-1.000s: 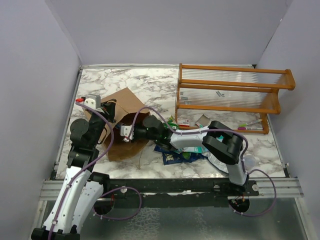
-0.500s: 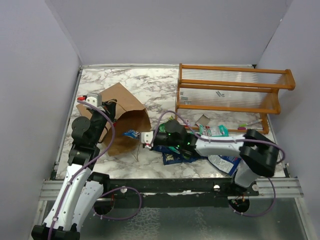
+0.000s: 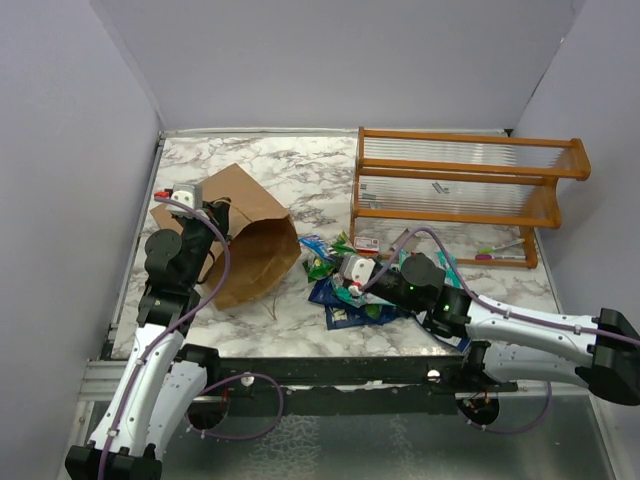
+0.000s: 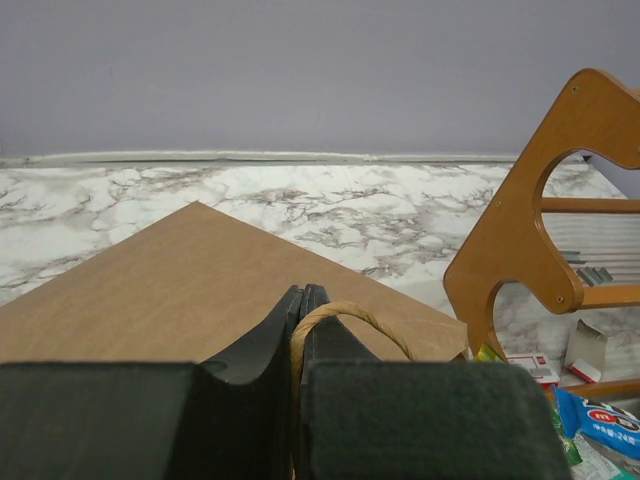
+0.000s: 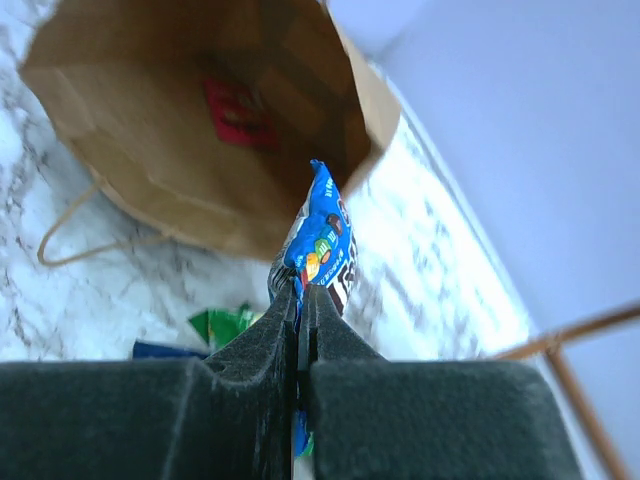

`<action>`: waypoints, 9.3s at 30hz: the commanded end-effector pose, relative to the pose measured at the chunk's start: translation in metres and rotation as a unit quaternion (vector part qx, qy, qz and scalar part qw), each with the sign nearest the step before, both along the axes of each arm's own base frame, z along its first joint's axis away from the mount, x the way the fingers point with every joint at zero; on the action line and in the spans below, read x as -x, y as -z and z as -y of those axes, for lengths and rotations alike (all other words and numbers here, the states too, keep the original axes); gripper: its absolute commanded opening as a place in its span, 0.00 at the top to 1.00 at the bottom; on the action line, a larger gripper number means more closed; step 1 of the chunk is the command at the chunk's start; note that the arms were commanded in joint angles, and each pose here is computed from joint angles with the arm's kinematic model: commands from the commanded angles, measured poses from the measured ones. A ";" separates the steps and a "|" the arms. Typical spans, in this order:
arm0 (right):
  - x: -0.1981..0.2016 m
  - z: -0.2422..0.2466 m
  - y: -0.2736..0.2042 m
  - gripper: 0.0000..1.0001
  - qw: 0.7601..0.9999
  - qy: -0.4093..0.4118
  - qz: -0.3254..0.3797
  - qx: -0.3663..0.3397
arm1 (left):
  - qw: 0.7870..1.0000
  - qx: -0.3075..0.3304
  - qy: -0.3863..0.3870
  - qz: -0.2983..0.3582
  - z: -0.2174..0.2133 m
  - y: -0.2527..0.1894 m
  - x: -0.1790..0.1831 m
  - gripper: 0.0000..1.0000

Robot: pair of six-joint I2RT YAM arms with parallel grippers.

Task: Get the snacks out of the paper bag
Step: Place the snack at the center of the board, then take out the snack from the paper bag, then adjust the paper bag at the center of the board, then place the snack at the center of the board.

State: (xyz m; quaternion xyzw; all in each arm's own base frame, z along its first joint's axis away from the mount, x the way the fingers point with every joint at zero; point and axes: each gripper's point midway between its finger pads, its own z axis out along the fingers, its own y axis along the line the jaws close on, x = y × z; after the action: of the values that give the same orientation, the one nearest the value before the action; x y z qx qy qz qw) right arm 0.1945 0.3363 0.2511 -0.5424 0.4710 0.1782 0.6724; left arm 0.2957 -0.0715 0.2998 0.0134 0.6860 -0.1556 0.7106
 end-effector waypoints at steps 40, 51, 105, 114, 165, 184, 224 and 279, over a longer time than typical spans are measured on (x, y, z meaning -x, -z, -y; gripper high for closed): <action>0.071 0.012 0.042 0.41 0.986 -0.163 -0.016 0.027 | 1.000 0.011 -0.009 0.016 -0.005 -0.012 0.000 1.00; 0.008 -0.116 0.048 0.39 0.955 -0.187 0.212 0.088 | 0.999 0.011 0.015 0.041 0.002 -0.025 0.009 1.00; -0.117 -0.253 0.198 0.45 0.925 -0.173 0.202 0.270 | 0.975 -0.009 0.182 0.126 0.057 -0.053 0.051 1.00; -0.129 -0.257 0.213 0.46 0.919 -0.161 0.226 0.281 | 0.971 -0.008 0.203 0.129 0.065 -0.054 0.055 1.00; -0.093 -0.177 0.095 0.99 0.949 -0.121 0.246 0.156 | 0.994 -0.003 0.080 0.078 0.027 -0.031 0.023 1.00; 0.011 -0.028 0.004 0.99 0.993 -0.102 0.049 -0.025 | 0.998 0.008 0.036 0.043 0.012 -0.016 0.006 1.00; -0.022 0.072 -0.001 0.99 0.938 0.193 -0.227 -0.175 | 0.961 0.032 -0.272 -0.022 -0.094 -0.061 -0.010 1.00; -0.033 0.067 0.068 0.26 0.889 0.267 -0.359 -0.100 | 0.984 0.018 -0.173 0.044 -0.069 -0.128 0.034 0.03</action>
State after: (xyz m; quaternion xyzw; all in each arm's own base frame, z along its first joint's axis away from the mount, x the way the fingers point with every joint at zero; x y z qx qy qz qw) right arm 0.2215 0.2334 0.1515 -0.1508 0.8319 0.1802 0.5028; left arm 0.2522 0.0001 0.4468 -0.1007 0.6210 -0.0329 0.7766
